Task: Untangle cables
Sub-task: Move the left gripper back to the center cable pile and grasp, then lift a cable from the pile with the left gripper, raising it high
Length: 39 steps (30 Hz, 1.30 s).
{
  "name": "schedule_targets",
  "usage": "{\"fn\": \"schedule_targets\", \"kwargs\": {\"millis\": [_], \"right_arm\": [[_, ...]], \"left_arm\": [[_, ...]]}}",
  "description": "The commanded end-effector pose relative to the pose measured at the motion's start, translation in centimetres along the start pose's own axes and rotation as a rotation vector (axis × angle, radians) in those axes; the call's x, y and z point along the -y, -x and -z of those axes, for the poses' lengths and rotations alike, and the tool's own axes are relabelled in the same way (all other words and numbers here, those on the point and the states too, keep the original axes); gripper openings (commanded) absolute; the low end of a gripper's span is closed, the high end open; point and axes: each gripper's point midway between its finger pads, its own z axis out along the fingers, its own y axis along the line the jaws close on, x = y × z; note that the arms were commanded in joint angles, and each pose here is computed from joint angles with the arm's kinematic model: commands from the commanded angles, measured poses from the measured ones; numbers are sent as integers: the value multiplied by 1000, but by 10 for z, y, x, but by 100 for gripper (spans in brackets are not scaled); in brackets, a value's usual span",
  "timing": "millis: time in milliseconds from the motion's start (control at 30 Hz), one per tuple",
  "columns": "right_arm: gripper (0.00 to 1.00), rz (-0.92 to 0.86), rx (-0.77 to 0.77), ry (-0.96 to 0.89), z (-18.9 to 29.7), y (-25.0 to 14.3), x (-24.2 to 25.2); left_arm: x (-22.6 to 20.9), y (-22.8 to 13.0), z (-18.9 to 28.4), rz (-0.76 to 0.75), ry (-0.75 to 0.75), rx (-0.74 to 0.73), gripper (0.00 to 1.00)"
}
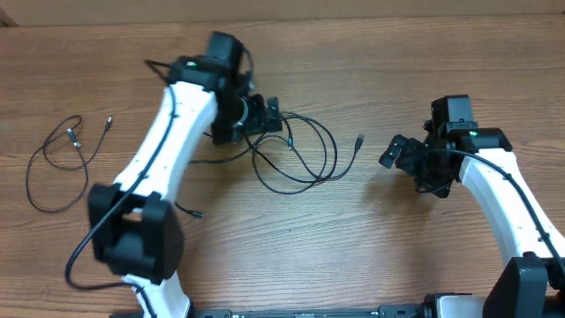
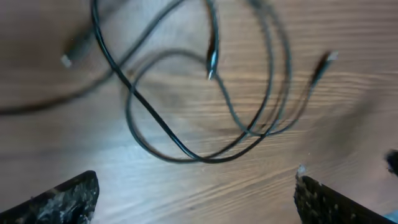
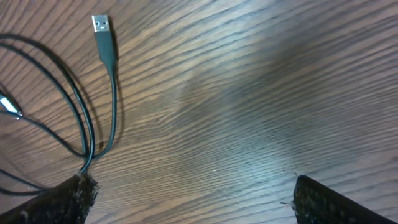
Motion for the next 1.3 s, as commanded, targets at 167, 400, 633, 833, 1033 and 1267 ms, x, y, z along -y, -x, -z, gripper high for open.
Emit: {"fn": "schedule_targets", "kwargs": {"millis": [167, 400, 633, 833, 1033, 1267], "right_arm": [[100, -17, -16, 7, -3, -2, 1], [100, -17, -16, 8, -3, -2, 1], [100, -17, -16, 8, -3, -2, 1], [100, -17, -16, 7, -3, -2, 1], [100, -17, -16, 7, -3, -2, 1], [100, -17, -16, 7, -3, -2, 1]], "left_arm": [[4, -30, -76, 194, 116, -188, 91], [12, -42, -111, 193, 153, -229, 75], [0, -42, -115, 183, 300, -155, 69], [0, -49, -127, 212, 338, -121, 66], [-1, -49, -129, 205, 342, -115, 48], [8, -7, -94, 119, 311, -16, 4]]}}
